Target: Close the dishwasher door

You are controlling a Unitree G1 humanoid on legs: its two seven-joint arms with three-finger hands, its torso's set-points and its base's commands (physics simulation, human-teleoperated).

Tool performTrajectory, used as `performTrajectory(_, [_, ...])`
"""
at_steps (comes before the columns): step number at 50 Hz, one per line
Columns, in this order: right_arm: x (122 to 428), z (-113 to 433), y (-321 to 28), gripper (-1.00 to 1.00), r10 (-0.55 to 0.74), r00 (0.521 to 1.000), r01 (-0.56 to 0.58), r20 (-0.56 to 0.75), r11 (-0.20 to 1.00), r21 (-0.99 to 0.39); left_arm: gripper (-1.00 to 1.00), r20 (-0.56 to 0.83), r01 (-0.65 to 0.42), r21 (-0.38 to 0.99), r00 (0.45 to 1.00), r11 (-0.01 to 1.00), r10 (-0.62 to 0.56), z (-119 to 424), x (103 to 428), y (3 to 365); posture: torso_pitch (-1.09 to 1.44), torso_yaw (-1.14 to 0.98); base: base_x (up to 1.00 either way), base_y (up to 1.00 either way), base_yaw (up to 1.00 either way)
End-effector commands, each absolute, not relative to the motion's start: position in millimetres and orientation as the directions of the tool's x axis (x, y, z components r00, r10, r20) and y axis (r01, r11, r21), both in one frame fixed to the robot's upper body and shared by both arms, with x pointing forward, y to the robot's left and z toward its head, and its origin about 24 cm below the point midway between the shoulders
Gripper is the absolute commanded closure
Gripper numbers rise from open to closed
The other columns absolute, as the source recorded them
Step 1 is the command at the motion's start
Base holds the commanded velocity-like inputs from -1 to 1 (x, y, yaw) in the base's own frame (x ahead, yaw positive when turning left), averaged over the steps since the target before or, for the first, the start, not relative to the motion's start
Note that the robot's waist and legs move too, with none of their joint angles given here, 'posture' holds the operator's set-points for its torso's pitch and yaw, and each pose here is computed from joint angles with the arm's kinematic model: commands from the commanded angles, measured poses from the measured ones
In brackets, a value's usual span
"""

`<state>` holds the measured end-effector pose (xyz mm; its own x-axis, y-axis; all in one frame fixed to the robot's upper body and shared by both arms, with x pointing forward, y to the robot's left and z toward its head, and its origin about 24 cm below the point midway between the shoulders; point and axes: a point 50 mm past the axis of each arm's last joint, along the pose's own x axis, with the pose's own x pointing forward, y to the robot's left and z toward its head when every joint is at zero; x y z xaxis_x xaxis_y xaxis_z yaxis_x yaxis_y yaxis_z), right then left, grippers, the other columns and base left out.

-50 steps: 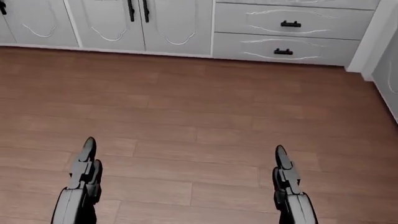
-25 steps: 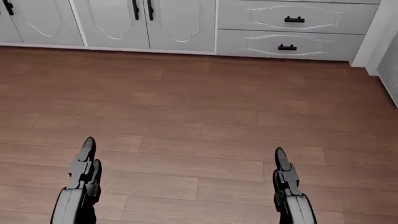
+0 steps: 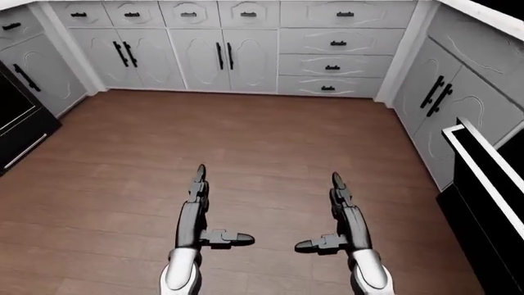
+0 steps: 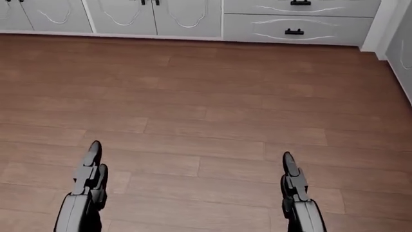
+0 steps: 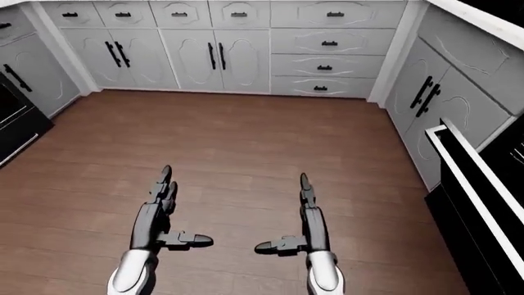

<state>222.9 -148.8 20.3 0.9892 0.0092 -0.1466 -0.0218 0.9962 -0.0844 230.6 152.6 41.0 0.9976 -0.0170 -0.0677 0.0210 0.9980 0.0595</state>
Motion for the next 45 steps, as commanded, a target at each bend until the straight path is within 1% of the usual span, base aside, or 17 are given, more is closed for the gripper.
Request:
performTrajectory(1, [226.8,34.1,-148.9,-1.00,0.014,0.997,-0.021,-0.073,0.996,-0.091,-1.00,0.004,0.019,0.058,1.000,0.998,-0.019,54.6,233.2,151.4,0.00,0.00,0.00,0.00,0.00])
performTrajectory(14, [227.0,31.3,-149.4,-1.00,0.014,0.996,-0.021,-0.084,0.996,-0.088,-1.00,0.005,0.015,0.058,1.000,0.998,-0.015,54.3,233.6,152.5,0.00,0.00,0.00,0.00,0.00])
performTrajectory(26, [225.6,30.1,-148.5,-1.00,0.015,0.996,-0.023,-0.088,0.996,-0.087,-1.00,0.007,0.012,0.059,1.000,0.998,-0.013,54.8,234.2,153.1,0.00,0.00,0.00,-0.16,0.00])
performTrajectory(45, [227.5,31.1,-147.7,-1.00,0.019,0.996,-0.027,-0.089,0.996,-0.086,-1.00,0.008,0.015,0.059,1.000,0.998,-0.016,55.3,233.0,152.1,0.00,0.00,0.00,-0.33,0.00])
